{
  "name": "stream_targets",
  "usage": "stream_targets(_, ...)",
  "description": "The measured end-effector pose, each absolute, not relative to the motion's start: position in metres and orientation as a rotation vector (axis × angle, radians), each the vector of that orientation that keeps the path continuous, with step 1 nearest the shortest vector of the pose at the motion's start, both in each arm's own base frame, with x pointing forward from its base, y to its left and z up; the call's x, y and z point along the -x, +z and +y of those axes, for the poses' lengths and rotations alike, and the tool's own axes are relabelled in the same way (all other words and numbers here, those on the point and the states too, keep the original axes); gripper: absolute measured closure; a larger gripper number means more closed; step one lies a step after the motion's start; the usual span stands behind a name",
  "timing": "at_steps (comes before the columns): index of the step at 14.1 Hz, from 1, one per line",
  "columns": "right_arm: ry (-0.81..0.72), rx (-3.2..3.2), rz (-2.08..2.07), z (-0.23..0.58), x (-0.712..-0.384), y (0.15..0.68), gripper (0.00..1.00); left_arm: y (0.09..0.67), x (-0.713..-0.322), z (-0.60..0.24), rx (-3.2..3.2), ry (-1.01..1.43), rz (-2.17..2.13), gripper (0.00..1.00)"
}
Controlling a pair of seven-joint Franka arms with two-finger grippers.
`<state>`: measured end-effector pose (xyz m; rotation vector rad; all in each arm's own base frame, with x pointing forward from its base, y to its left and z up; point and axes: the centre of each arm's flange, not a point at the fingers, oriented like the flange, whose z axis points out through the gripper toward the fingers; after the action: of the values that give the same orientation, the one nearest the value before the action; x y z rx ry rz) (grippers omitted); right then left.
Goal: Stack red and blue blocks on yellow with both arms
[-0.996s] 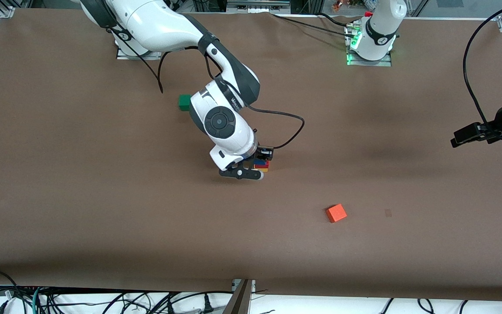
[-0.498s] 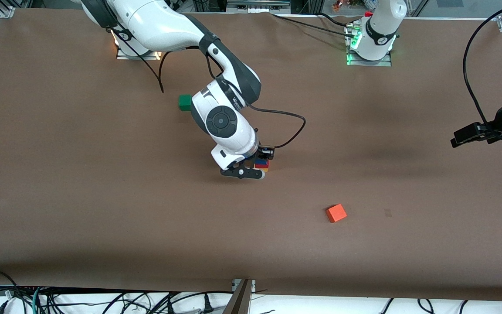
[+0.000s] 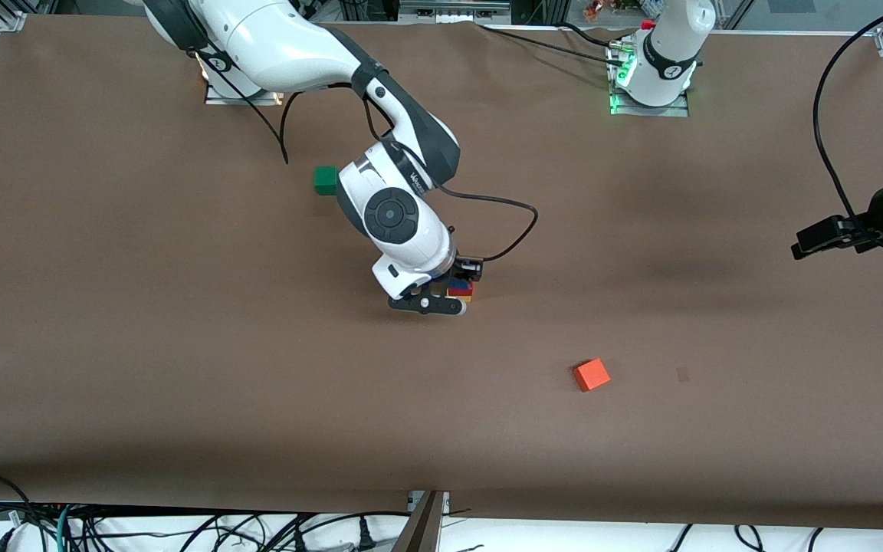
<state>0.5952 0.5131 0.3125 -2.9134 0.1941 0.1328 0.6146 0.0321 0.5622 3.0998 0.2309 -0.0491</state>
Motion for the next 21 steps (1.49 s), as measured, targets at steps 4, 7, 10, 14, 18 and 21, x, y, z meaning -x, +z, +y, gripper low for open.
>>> stream_targets(4, 0.121, 2.908, 0.189, 0.517, -0.594, 0.313, 0.45, 0.562, -0.615, 0.032, -3.100, -0.049, 0.231, 0.00)
stream_targets(7, 0.115, 2.905, 0.183, 0.520, -0.592, 0.313, 0.42, 0.562, -0.615, 0.032, -3.100, -0.049, 0.231, 0.00)
stream_targets(10, 0.104, 2.901, 0.194, 0.516, -0.596, 0.314, 0.14, 0.562, -0.615, 0.032, -3.100, -0.050, 0.231, 0.00)
stream_targets(14, 0.098, 2.899, 0.196, 0.516, -0.597, 0.315, 0.00, 0.562, -0.615, 0.032, -3.100, -0.050, 0.231, 0.00)
stream_targets(18, 0.115, 2.913, 0.196, 0.512, -0.599, 0.324, 0.00, 0.562, -0.615, 0.032, -3.100, -0.050, 0.231, 0.00)
stream_targets(21, 0.041, 2.913, 0.218, 0.493, -0.611, 0.378, 0.00, 0.562, -0.615, 0.032, -3.100, -0.049, 0.231, 0.00)
